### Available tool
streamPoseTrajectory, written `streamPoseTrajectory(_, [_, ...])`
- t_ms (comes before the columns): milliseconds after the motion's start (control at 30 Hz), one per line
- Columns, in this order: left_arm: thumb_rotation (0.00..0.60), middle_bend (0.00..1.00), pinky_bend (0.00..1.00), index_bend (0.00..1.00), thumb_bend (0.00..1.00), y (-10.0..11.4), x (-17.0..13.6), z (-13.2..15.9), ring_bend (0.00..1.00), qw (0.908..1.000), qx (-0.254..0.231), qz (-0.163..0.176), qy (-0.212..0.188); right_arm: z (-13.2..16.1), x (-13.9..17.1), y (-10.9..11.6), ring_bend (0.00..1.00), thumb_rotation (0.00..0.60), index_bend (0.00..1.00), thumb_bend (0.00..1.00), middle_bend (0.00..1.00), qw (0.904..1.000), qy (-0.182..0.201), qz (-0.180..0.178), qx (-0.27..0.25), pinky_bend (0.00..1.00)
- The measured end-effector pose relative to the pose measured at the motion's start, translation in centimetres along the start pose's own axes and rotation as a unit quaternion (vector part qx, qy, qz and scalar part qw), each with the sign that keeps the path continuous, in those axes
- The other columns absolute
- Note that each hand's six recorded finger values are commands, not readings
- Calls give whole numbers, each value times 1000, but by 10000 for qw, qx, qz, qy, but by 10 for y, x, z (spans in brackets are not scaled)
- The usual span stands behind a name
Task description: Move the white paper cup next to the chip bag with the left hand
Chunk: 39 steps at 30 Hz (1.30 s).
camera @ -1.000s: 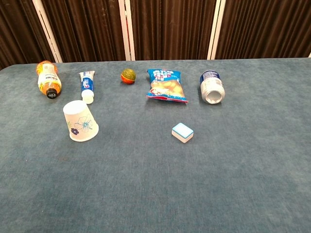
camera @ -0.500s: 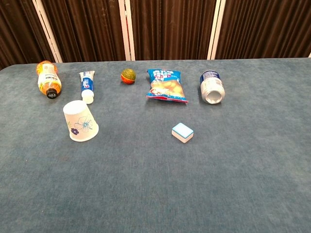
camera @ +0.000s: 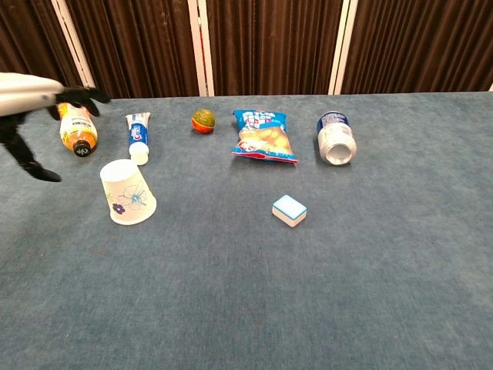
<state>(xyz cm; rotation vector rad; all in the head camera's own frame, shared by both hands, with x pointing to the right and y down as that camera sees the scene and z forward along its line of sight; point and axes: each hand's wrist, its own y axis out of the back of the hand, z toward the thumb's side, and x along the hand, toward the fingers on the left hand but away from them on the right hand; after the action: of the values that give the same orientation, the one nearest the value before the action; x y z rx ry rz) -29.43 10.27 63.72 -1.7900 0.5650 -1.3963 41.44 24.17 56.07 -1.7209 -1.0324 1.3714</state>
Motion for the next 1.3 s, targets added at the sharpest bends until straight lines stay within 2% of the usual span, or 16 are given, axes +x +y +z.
streamPoseTrajectory(233, [600, 184, 240, 116, 95, -8, 20, 24, 128, 9996, -8, -292, -53, -4, 3, 2, 0, 600, 0, 90, 0, 10000, -52, -37, -10, 115])
streamPoseTrajectory(467, [600, 351, 364, 273, 148, -22, 30, 39, 271, 9989, -8, -460, -69, -5, 4, 3, 0, 600, 0, 90, 0, 9999, -83, -54, -25, 115])
streamPoseTrajectory(733, [600, 425, 407, 341, 188, -28, 27, 40, 334, 9989, -74, -472, 9, -6, 4, 3, 0, 600, 0, 90, 0, 9999, -104, -55, -33, 115])
streamPoseTrajectory(1033, [600, 413, 407, 336, 189, -19, 24, 46, 332, 9994, -154, -280, -115, -4, 3, 2, 0, 600, 0, 90, 0, 10000, -81, -29, -28, 115])
streamPoseTrajectory(1300, [600, 413, 407, 334, 189, 10, 32, 76, 330, 9983, -343, 68, -465, -2, 2, 2, 0, 600, 0, 90, 0, 9999, -64, -16, -76, 115])
